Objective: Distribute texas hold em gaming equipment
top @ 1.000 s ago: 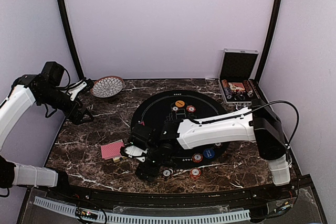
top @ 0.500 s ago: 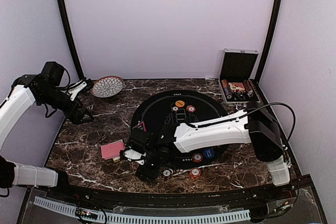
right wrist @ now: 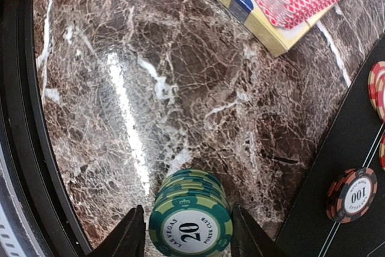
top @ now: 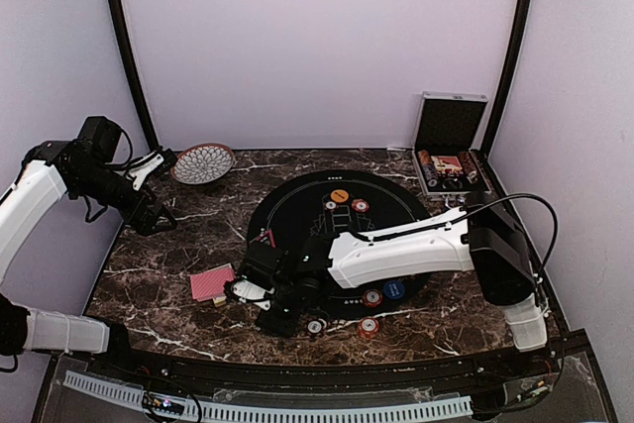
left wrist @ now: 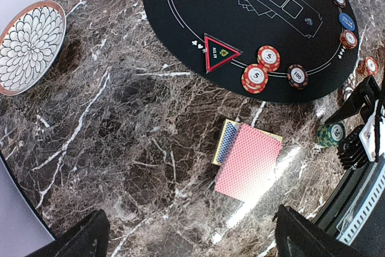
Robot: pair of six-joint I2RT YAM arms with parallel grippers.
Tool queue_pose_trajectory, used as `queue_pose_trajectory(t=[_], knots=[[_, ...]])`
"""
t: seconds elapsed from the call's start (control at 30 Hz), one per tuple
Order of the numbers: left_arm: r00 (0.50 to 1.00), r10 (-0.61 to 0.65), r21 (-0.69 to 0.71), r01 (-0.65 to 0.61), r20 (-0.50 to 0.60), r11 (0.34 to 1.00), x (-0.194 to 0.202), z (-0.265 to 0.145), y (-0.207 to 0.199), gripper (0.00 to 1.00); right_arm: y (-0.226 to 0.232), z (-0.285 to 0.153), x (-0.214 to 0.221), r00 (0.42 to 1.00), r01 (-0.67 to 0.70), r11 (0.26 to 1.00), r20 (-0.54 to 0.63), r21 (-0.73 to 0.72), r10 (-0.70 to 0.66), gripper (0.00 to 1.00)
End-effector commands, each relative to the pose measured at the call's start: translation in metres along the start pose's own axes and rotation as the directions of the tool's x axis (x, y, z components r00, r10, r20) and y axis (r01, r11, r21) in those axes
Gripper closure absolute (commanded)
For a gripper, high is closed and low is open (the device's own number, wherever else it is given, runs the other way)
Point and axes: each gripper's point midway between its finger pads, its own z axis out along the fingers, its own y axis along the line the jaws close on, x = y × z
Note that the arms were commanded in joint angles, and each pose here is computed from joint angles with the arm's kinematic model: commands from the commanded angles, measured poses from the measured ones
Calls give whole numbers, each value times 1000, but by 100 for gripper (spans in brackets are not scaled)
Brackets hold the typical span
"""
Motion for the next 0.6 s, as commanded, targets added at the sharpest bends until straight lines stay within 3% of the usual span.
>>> queue_pose_trajectory(t=[0.0, 0.3, 0.57], knots=[[1000, 7, 2, -7, 3, 1000, -1, -9, -5, 1, 5, -7, -12, 999, 7, 1000, 49, 7, -8, 55], [1000, 8, -1, -8, 4, 1000, 0, -9, -5, 1, 5, -8, -12, 999, 6, 1000, 50, 7, -6, 71], [1000, 9, -1, -9, 3, 1000, 0, -9, -5, 1, -6, -34, -22, 996, -10, 998, 90, 66, 4, 89]])
